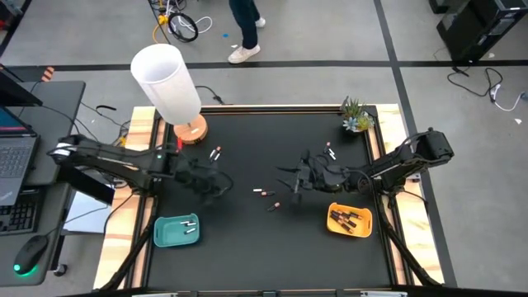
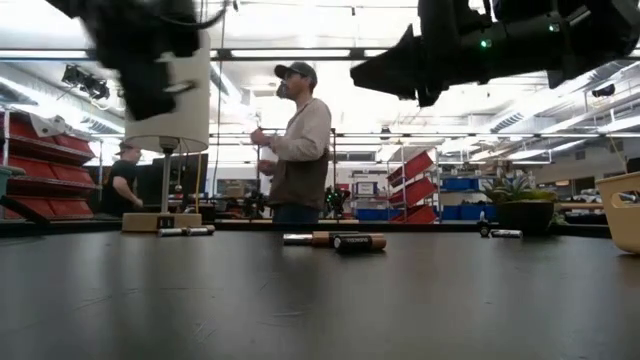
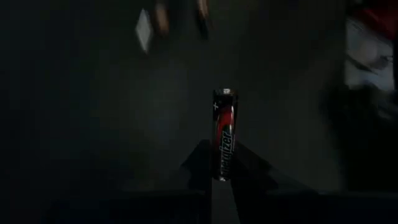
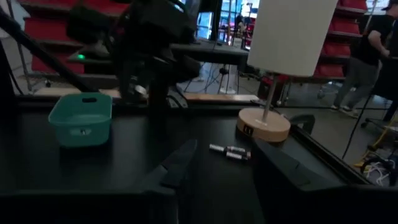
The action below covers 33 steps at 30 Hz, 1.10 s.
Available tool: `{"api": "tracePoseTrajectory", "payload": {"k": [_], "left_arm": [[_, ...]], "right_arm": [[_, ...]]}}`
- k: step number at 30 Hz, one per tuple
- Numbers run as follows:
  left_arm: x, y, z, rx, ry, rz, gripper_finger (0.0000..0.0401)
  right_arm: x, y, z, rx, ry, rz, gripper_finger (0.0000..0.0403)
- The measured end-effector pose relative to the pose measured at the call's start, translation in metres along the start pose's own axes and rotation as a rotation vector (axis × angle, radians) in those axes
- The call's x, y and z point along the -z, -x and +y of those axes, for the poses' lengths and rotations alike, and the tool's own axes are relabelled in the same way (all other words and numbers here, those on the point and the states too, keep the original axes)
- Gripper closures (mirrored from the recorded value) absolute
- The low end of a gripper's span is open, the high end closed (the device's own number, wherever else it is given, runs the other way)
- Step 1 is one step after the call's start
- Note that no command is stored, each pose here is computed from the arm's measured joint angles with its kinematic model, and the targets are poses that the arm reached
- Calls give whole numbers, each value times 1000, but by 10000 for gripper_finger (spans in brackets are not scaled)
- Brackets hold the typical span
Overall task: Sort batteries
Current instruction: Put the silver battery into the green bin
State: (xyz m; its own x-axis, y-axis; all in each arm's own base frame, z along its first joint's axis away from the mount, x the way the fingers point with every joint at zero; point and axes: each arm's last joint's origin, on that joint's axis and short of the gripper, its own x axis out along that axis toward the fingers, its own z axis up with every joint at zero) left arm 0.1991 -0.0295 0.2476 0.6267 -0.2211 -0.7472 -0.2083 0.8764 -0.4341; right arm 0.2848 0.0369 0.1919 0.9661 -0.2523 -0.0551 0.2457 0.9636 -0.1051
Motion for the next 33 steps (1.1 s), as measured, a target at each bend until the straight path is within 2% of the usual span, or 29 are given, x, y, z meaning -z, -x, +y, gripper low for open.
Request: {"api": "tracePoseTrajectory", "payload": {"k": [4,8,12,20,27,33], "left_arm": [[24,9,-7,41,160,218,358],[47,12,-15,-1,272,405,358],[67,6,-22,-46,346,516,358],[104,-21,-19,-199,367,682,358],[116,-49,-21,-311,301,682,358],[125,-73,-25,-351,275,716,357]], "right_arm": [[1,2,-1,2,13,-8,268],[-1,1,-4,14,37,-31,267],[-3,0,-7,26,55,-47,270],[-4,0,-7,30,71,-53,271],[-4,0,-7,30,72,-54,276],[-4,0,-7,30,71,-54,276]]}}
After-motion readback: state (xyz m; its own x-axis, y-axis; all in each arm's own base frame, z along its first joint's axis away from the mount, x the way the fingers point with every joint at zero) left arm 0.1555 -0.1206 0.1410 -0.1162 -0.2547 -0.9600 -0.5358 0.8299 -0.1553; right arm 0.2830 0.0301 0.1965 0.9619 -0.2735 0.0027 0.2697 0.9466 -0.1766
